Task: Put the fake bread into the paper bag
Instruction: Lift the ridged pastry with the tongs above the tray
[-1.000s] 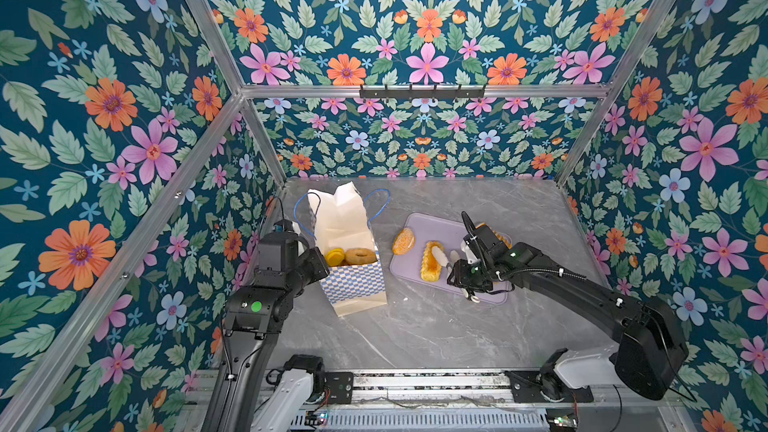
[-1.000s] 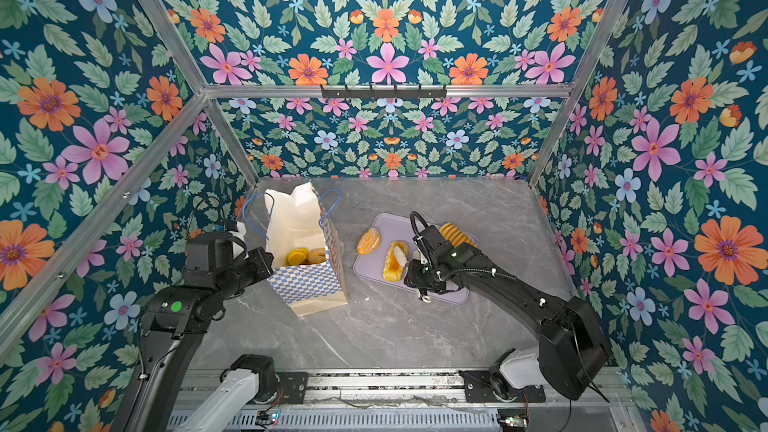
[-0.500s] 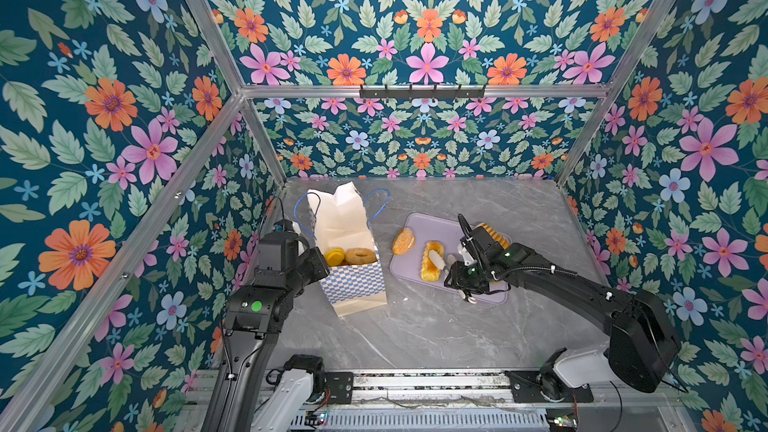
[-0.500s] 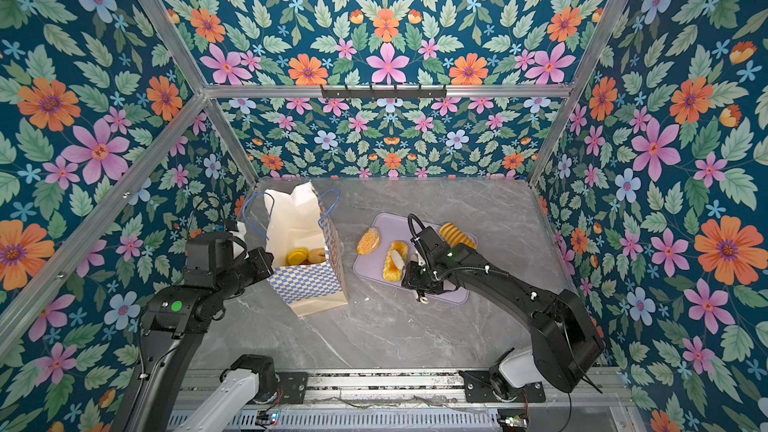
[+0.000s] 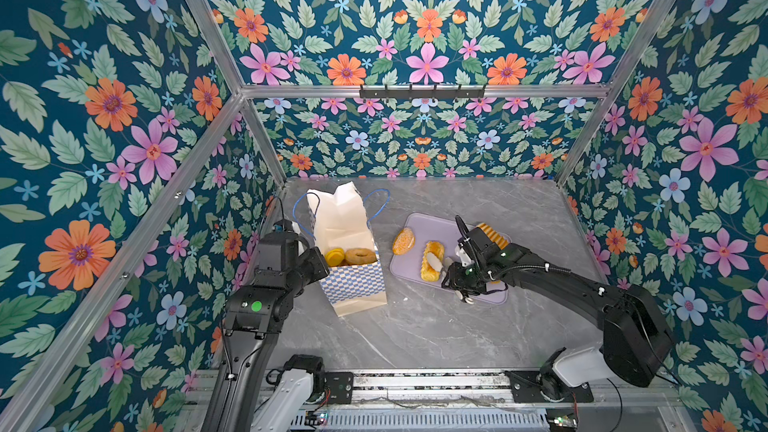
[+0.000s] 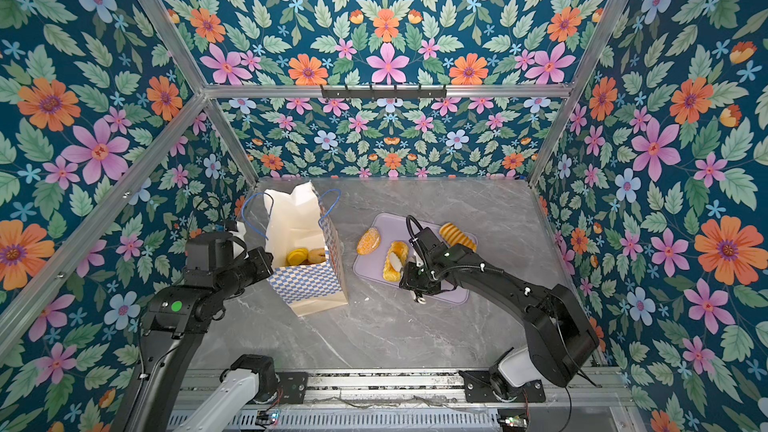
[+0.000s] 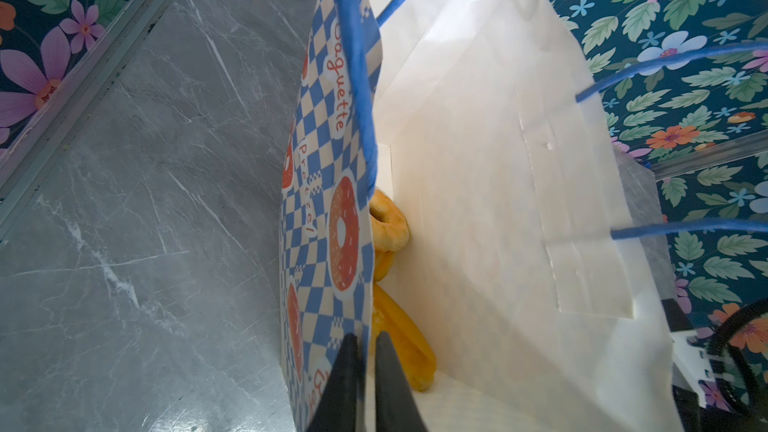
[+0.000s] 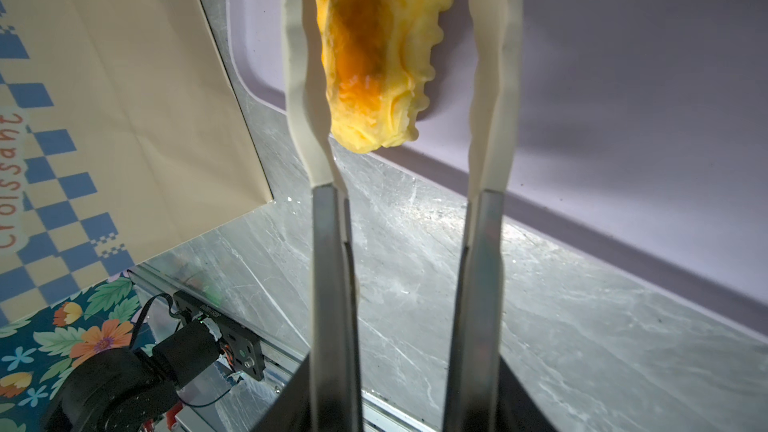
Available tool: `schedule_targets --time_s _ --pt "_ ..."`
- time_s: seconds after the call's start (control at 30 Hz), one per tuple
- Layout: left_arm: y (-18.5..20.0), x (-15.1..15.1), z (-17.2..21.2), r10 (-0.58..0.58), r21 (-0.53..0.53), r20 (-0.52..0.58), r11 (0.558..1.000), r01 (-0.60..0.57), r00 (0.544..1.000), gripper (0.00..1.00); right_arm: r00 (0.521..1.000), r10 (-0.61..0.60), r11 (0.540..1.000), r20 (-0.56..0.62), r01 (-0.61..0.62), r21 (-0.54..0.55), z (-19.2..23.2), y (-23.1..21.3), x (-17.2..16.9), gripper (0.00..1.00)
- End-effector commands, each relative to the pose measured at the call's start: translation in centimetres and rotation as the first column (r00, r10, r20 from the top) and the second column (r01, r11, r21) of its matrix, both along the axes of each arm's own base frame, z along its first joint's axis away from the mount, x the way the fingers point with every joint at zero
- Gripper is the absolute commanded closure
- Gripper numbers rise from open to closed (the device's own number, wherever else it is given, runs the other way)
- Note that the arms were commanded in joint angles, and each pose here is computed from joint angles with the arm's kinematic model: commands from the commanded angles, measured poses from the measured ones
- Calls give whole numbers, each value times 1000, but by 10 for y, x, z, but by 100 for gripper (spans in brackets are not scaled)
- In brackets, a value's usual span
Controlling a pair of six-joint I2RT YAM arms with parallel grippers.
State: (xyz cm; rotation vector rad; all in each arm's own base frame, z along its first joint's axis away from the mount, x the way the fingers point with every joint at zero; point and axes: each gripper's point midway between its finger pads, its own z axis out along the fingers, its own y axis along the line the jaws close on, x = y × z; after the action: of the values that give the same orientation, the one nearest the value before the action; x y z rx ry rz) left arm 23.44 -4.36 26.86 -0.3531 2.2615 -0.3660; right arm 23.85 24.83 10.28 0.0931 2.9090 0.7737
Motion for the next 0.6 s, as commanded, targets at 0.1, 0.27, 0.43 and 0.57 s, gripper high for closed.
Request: schedule_targets --time_s 0.1,0.27,0.43,0.57 --pt "1 2 0 2 9 6 1000 -2 1000 87 1000 -1 999 11 1 39 3 10 8 53" --pt "1 1 1 3 9 6 1000 -3 1000 87 1000 1 999 9 -2 47 3 15 11 53" --pt "2 1 1 6 11 5 1000 -6 1000 87 1000 3 999 13 -3 52 3 18 14 58" --pt "3 1 2 7 13 6 1000 -7 1000 87 1000 -5 999 22 3 47 5 16 15 61"
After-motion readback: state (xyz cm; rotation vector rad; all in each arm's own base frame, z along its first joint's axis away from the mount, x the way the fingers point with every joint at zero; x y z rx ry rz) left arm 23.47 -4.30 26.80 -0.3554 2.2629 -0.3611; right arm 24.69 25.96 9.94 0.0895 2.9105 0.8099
